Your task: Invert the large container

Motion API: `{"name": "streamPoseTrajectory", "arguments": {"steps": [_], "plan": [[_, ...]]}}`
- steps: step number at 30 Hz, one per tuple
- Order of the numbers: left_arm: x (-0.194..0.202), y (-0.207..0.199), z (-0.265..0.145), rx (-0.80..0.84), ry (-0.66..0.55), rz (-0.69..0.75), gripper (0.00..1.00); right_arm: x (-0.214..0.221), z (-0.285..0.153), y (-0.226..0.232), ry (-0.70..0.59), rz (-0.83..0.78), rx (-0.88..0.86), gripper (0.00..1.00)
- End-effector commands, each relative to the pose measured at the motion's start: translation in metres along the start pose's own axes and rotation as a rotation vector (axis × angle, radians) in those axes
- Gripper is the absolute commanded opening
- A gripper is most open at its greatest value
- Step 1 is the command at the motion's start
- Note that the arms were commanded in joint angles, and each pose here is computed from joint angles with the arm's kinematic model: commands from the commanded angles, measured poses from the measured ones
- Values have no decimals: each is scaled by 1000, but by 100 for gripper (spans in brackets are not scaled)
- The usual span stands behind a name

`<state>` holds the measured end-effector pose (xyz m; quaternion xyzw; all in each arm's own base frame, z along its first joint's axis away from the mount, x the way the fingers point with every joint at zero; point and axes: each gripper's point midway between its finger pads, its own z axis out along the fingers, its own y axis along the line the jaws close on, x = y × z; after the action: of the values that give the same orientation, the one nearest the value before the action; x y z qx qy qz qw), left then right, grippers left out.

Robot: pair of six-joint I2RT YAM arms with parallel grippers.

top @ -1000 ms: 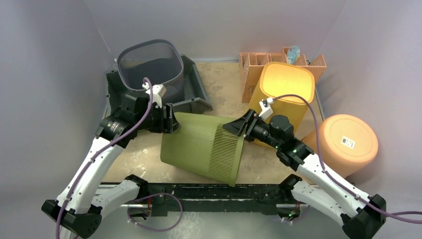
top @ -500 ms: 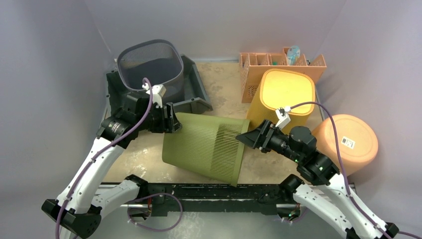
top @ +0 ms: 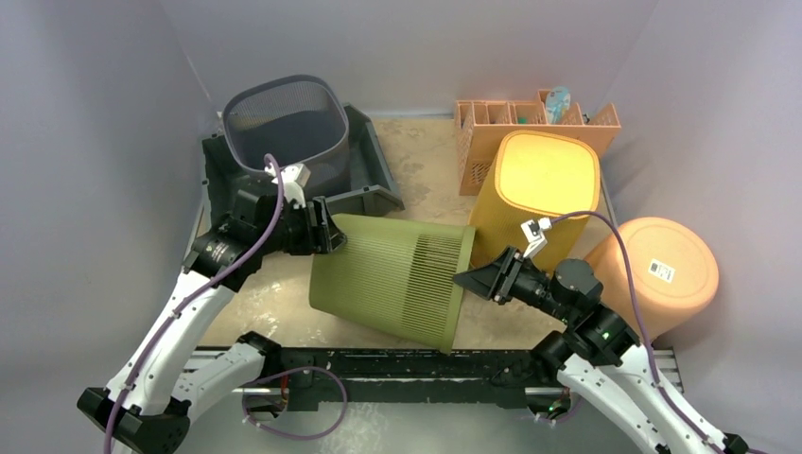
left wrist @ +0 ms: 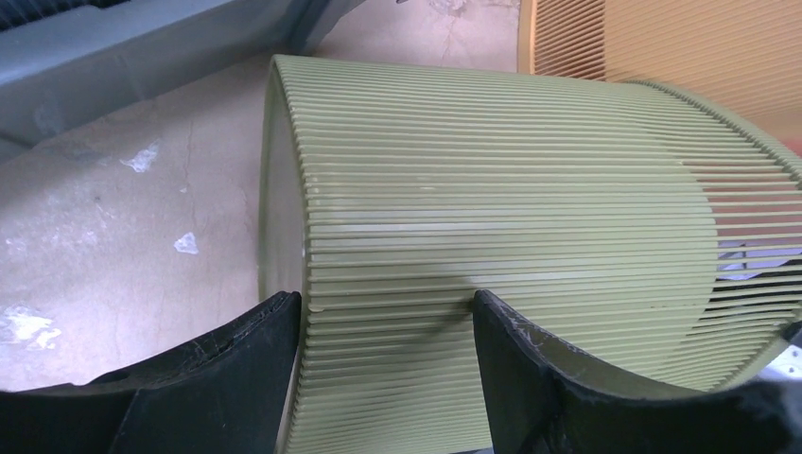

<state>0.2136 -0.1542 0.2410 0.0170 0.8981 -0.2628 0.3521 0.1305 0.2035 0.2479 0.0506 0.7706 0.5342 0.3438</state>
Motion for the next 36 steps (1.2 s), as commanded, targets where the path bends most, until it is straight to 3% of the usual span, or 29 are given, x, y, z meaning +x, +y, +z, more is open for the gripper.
{"name": "streamPoseTrajectory", "arguments": {"steps": [1, 7, 10, 17, 29, 36], "plan": [[9, -4, 3, 32, 1, -59, 65, -5, 4, 15, -37, -20, -108, 40], [1, -17, -7, 87, -30, -92, 54, -2, 6, 12, -21, 1, -100, 9], [-19, -42, -26, 186, -92, -92, 46, -4, 3, 14, -39, 18, -108, 7], [-56, -104, -70, 478, -210, -100, 38, -2, 10, 11, -46, 37, -140, 6], [-92, -143, -120, 639, -327, -84, 37, 4, 33, -10, -5, 54, -77, 20], [-80, -152, -96, 793, -272, -201, 37, 9, 33, -40, -32, 94, 24, 41]]}}
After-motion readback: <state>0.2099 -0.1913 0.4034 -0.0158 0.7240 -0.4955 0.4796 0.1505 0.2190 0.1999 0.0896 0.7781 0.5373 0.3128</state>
